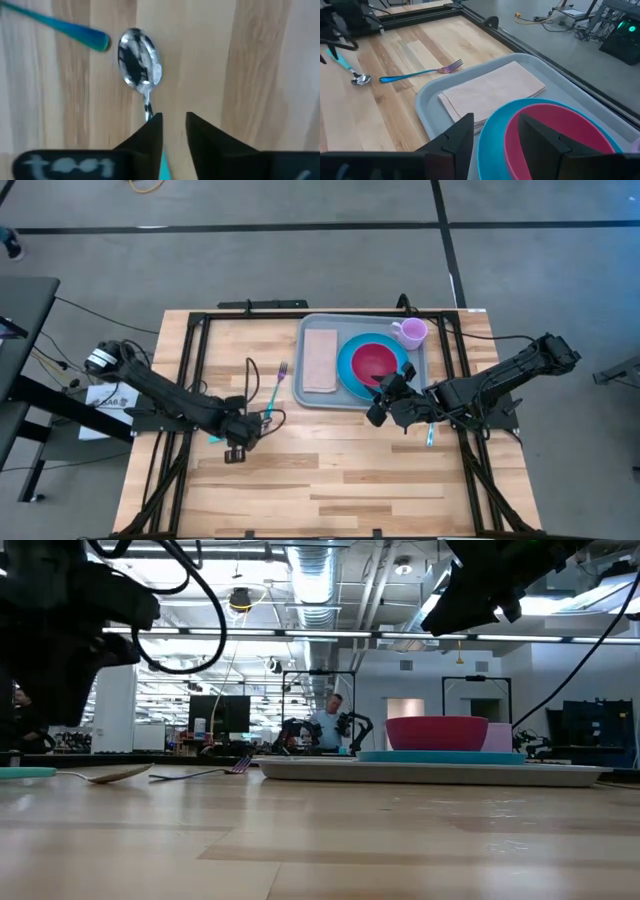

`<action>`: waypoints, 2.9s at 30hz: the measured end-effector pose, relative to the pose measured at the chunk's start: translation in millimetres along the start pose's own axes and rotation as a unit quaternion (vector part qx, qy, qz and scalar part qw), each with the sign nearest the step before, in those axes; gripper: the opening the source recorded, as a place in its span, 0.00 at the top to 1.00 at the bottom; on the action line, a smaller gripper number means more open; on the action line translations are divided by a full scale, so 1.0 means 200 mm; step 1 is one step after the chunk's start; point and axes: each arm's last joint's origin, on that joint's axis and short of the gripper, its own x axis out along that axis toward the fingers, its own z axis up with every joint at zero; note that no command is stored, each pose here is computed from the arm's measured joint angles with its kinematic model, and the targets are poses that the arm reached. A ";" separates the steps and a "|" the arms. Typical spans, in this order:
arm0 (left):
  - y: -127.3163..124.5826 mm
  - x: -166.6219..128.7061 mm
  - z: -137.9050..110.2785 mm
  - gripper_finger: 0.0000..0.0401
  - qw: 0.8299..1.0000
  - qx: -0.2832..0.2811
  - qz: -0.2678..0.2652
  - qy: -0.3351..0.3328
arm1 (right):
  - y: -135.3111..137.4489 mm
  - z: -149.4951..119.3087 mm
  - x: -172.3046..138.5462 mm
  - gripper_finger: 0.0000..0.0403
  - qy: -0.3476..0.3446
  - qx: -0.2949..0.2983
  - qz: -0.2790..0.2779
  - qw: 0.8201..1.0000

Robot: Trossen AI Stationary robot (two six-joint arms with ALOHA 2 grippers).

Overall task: Set up tray
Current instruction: Put the light blue spoon on the brown napkin

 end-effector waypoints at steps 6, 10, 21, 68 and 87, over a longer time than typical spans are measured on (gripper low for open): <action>0.00 0.08 0.02 0.67 0.995 -0.092 0.026 0.024 | 0.00 0.00 0.00 0.63 0.001 -0.002 -0.001 1.000; 0.00 0.13 0.02 0.62 0.989 -0.134 0.021 0.067 | 0.00 0.00 0.00 0.63 0.000 0.000 0.000 1.000; -0.01 0.27 0.02 0.62 0.986 -0.101 0.060 0.122 | 0.00 0.00 0.00 0.63 -0.001 0.000 0.001 1.000; 0.22 -0.10 0.60 0.91 0.923 -0.349 0.061 -0.152 | 0.00 0.01 0.00 0.63 -0.005 0.007 0.003 1.000; 1.06 0.27 0.85 0.92 0.810 -0.533 -0.090 -0.225 | 0.00 0.01 0.00 0.63 -0.006 0.006 0.003 1.000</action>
